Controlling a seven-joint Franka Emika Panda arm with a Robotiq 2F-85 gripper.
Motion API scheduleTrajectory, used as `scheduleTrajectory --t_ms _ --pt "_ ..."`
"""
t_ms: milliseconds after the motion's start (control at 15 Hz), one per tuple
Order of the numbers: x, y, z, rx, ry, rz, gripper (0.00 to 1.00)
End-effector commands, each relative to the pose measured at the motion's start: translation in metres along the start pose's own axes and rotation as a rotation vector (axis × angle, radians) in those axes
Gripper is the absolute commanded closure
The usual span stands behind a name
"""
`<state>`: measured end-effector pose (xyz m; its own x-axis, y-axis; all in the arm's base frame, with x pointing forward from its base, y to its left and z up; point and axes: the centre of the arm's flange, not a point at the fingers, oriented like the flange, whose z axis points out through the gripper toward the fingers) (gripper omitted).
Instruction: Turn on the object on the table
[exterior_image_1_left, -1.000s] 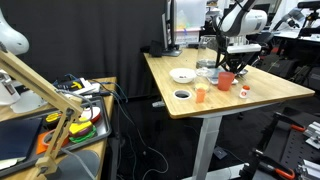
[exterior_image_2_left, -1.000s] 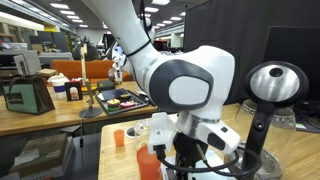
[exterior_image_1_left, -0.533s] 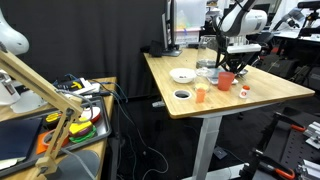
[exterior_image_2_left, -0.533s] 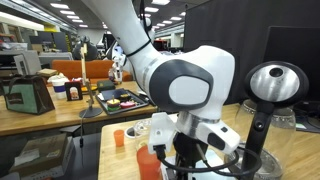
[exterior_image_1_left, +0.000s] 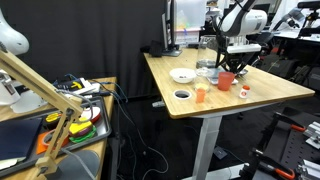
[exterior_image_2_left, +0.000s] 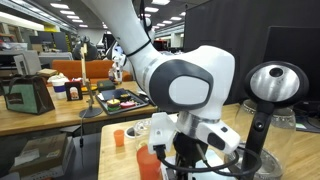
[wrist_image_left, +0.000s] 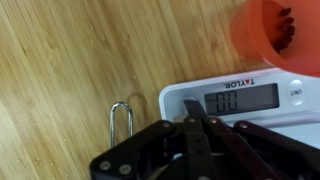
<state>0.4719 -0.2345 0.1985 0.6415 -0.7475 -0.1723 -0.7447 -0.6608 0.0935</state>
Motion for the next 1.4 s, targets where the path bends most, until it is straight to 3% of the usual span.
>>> scheduleTrajectory --t_ms 0,133,200,667,800,933,1333 --pt "0.0 0.003 -0.03 0.05 0.036 -0.004 1.0" --pt "-0.003 0.004 -0.039 0.061 0.046 -0.009 1.0" --pt "0.0 0.0 0.0 0.0 0.0 0.0 0.99" --pt "0.0 0.0 0.0 0.0 0.0 0.0 0.97" --pt "-0.001 -0.001 0.001 -0.002 -0.014 -0.003 0.72" --pt "0.0 0.0 0.003 -0.009 -0.012 -0.004 0.63" --pt "-0.001 0.001 0.014 -0.023 -0.022 -0.003 0.19"
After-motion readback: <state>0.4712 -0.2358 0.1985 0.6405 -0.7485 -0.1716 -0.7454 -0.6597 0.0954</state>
